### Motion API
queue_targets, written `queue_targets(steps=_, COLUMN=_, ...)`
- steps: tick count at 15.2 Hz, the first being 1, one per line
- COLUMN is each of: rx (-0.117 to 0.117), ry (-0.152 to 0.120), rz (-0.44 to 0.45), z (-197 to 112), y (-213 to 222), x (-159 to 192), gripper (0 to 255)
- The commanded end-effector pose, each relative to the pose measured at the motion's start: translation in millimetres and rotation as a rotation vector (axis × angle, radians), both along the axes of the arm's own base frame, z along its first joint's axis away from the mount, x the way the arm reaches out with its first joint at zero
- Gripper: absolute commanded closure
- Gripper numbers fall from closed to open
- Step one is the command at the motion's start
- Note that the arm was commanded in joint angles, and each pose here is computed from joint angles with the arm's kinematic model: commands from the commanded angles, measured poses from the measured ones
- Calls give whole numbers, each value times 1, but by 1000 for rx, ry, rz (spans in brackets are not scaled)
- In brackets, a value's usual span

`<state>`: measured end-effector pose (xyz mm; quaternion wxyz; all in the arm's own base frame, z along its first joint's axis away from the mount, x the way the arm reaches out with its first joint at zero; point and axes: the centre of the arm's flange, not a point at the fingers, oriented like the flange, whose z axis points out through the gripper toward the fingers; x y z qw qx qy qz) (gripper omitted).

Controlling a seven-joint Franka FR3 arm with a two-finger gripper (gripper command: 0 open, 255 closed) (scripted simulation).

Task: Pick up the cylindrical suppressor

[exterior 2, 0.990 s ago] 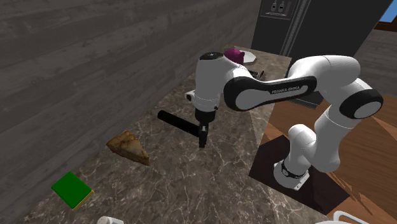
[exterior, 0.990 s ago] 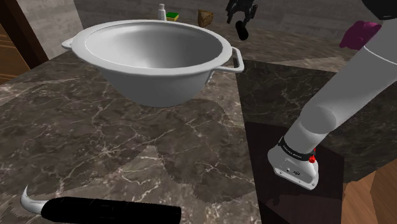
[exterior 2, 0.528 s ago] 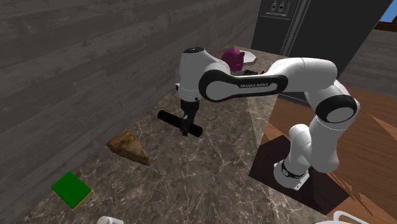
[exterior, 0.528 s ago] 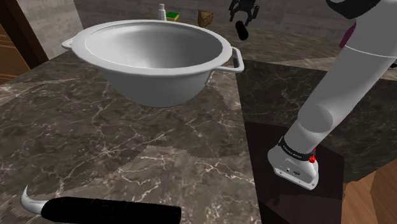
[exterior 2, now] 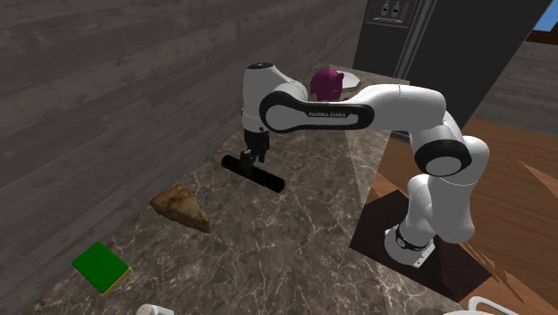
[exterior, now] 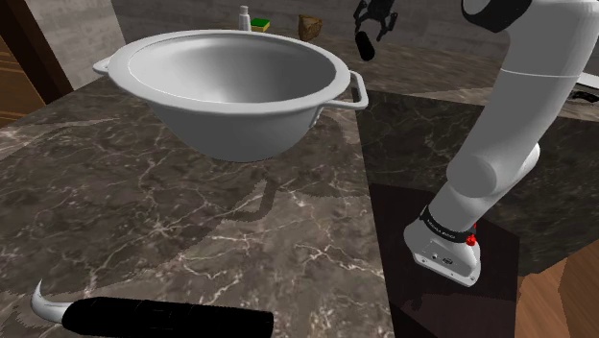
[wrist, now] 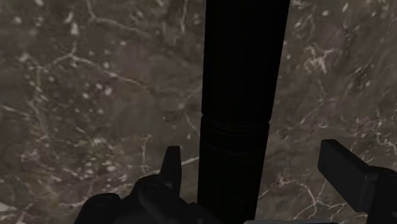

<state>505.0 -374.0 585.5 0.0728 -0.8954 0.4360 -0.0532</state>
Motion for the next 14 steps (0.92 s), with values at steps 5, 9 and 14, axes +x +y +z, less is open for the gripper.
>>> queue_targets(steps=5, rx=0, ry=0, rz=-3, z=-29, y=-2, x=0, gripper=0)
queue_targets(steps=9, rx=0, ry=0, rz=-3, z=-30, y=-1, x=0, gripper=255)
queue_targets(steps=14, rx=0, ry=0, rz=-3, z=-30, y=-1, x=0, gripper=255)
